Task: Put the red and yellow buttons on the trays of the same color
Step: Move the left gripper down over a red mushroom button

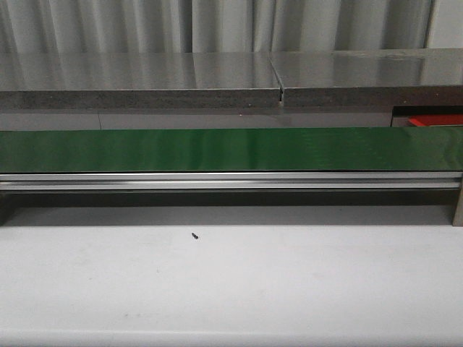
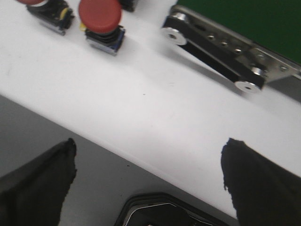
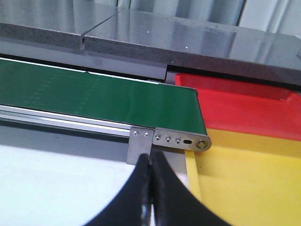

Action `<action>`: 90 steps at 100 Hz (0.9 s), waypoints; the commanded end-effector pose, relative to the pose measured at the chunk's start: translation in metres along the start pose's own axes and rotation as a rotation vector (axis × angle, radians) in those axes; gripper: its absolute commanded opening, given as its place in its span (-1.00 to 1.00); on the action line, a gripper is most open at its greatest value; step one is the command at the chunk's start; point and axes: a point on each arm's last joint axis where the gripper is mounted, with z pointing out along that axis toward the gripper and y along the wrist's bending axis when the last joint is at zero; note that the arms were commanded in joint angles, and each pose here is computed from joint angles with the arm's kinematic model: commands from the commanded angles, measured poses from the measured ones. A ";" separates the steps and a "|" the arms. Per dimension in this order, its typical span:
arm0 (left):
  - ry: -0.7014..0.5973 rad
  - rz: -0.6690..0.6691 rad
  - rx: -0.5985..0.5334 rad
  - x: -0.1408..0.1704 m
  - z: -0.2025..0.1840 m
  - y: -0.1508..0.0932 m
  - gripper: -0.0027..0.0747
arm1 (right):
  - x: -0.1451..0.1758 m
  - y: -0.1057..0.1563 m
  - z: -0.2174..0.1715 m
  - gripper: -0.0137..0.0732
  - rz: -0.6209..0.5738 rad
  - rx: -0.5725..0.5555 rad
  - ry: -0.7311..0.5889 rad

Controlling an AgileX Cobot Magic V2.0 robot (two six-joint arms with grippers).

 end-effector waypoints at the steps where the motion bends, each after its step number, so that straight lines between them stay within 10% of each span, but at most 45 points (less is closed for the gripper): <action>1: -0.099 -0.053 0.004 -0.017 -0.004 0.006 0.64 | -0.008 -0.001 -0.002 -0.84 -0.008 0.009 -0.097; 90: -0.012 -0.166 -0.041 -0.093 0.075 0.030 0.64 | -0.008 -0.001 -0.002 -0.84 -0.008 0.009 -0.097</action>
